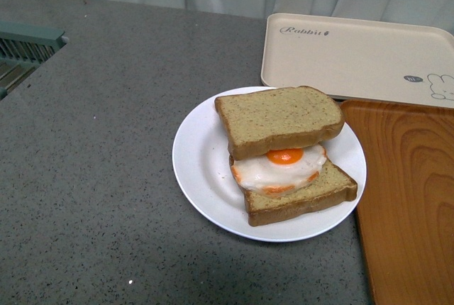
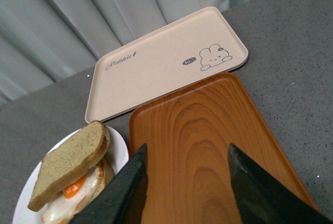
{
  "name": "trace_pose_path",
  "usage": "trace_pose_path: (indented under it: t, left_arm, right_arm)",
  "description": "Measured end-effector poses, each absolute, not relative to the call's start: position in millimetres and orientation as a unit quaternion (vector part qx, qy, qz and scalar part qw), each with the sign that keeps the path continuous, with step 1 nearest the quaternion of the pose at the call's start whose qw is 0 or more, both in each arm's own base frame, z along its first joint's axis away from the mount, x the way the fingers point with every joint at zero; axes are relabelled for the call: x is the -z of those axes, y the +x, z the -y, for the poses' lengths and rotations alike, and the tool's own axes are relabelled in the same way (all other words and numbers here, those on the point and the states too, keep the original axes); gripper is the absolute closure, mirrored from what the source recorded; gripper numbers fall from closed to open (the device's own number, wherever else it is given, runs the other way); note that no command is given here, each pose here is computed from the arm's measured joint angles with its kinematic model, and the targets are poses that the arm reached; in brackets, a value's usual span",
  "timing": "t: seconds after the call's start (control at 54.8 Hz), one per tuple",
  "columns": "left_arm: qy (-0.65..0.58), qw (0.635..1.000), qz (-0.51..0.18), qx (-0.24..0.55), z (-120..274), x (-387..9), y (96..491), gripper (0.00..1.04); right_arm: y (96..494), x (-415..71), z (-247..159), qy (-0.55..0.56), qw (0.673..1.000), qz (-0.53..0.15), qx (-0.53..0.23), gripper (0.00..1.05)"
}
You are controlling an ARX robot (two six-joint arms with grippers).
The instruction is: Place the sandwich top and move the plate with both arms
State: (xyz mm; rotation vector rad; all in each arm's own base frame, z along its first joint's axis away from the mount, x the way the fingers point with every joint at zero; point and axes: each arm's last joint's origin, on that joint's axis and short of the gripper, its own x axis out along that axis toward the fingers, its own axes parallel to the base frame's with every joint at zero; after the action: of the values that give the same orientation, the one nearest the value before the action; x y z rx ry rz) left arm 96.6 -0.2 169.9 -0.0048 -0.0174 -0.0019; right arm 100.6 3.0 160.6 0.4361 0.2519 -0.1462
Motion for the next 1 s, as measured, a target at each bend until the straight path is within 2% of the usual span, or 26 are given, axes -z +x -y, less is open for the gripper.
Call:
trace_pose_path:
  t: [0.128, 0.164, 0.201, 0.274, 0.346, 0.456, 0.693, 0.784, 0.821, 0.875, 0.893, 0.912, 0.966, 1.003]
  left_arm:
    - [-0.002, 1.0, 0.009, 0.001, 0.2, -169.9, 96.6, 0.06]
    - [-0.002, 1.0, 0.009, 0.001, 0.2, -169.9, 96.6, 0.06]
    - [-0.002, 1.0, 0.009, 0.001, 0.2, -169.9, 96.6, 0.06]
    - [-0.002, 1.0, 0.009, 0.001, 0.2, -170.0, 96.6, 0.06]
    - [-0.002, 1.0, 0.008, 0.001, 0.2, -169.9, 96.7, 0.06]
    - [-0.002, 1.0, 0.009, 0.001, 0.2, -170.0, 96.6, 0.06]
    - [-0.002, 1.0, 0.009, 0.001, 0.2, -170.0, 96.6, 0.06]
    - [-0.003, 1.0, 0.007, 0.0, 0.2, -170.0, 96.7, 0.06]
    - [-0.035, 0.999, -0.03, -0.009, 0.5, -169.2, 97.1, 0.06]
    - [-0.115, 0.978, -0.164, -0.049, 1.5, -168.2, 99.9, 0.06]
    - [-0.156, 0.96, -0.222, -0.067, 2.2, -164.1, 102.1, 0.06]
    - [-0.183, 0.947, -0.252, -0.078, 2.4, -160.2, 103.6, 0.06]
    - [-0.274, 0.904, -0.307, -0.113, 3.6, -145.8, 111.4, 0.06]
    - [-0.316, 0.887, -0.312, -0.126, 4.5, -142.6, 117.8, 0.06]
  right_arm:
    - [100.5, -161.0, -2.9, 0.24, 0.96, -0.121, 0.076, 0.28]
    - [100.5, -161.1, -2.9, 0.24, 0.96, -0.121, 0.074, 0.23]
    - [100.3, -162.3, -2.5, 0.234, 0.965, -0.102, 0.061, 0.24]
    - [99.6, -160.8, -1.3, 0.165, 0.986, -0.038, 0.006, 0.36]
    - [97.4, -166.1, -0.5, 0.09, 0.996, 0.0, -0.001, 0.49]
    - [97.5, -165.2, -0.3, 0.034, 0.999, 0.0, -0.001, 0.67]
    - [97.5, -165.2, -0.3, 0.006, 1.0, 0.0, -0.001, 1.04]
    - [97.5, -165.2, -0.2, 0.004, 1.0, 0.0, 0.0, 1.04]
    - [97.5, -165.2, -0.2, 0.003, 1.0, 0.0, 0.0, 1.03]
    - [97.5, -165.2, -0.2, 0.002, 1.0, 0.0, 0.0, 0.94]
    - [97.5, -165.2, -0.3, 0.002, 1.0, 0.0, -0.001, 0.88]
    - [97.5, -165.2, -0.3, 0.002, 1.0, 0.0, -0.001, 0.85]
    - [97.5, -165.2, -0.3, 0.002, 1.0, 0.0, -0.001, 0.71]
    - [97.5, -165.2, -0.3, 0.002, 1.0, 0.0, -0.001, 0.62]
